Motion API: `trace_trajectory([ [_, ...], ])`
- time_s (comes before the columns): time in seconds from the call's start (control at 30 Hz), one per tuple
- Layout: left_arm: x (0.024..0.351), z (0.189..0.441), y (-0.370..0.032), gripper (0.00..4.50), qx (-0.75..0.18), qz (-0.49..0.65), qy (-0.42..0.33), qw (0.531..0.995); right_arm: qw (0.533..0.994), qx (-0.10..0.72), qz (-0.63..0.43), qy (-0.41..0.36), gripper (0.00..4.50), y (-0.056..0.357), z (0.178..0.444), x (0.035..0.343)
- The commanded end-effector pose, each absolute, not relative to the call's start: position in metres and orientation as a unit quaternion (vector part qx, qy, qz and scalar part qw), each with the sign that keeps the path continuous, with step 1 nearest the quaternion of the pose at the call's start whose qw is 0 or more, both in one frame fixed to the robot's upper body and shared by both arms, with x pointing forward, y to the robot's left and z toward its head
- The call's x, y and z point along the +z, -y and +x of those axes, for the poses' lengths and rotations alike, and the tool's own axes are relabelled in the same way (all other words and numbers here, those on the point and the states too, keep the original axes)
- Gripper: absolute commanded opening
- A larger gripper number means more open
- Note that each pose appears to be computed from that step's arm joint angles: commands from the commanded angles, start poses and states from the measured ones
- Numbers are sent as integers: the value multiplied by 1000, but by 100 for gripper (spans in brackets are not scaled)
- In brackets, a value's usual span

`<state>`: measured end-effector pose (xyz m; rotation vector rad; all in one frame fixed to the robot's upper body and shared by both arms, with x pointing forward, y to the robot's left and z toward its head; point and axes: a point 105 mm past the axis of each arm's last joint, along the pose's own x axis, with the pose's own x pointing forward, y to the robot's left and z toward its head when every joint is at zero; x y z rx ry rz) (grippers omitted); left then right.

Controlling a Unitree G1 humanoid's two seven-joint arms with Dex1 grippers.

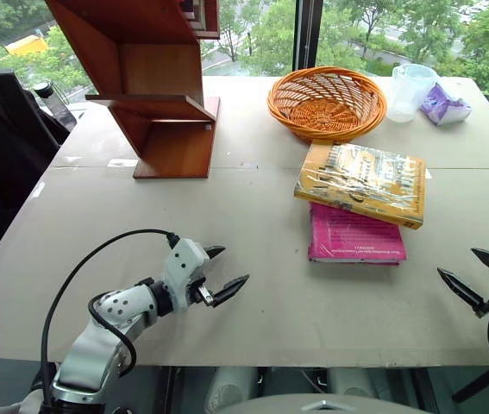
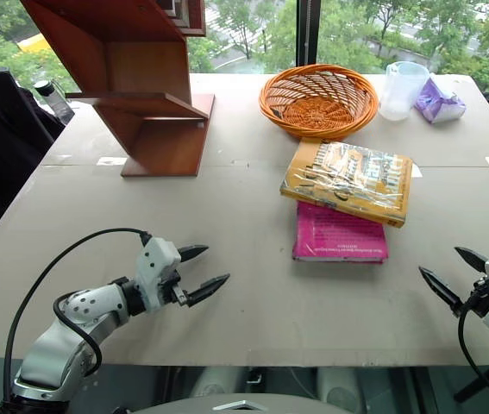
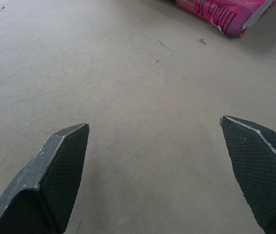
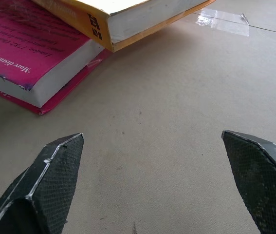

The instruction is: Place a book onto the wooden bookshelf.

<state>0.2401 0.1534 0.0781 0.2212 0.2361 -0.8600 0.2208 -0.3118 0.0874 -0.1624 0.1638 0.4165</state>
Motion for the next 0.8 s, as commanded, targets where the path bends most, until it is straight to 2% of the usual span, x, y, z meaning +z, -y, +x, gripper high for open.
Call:
trace_trajectory([
  [0.03, 91, 239, -149, 443, -419, 109, -84, 897, 972, 204, -99, -65, 450, 318, 221, 98],
  [0.8, 100, 245, -139, 443, -419, 108, -78, 898, 972, 201, -109, -57, 450, 322, 231, 102],
])
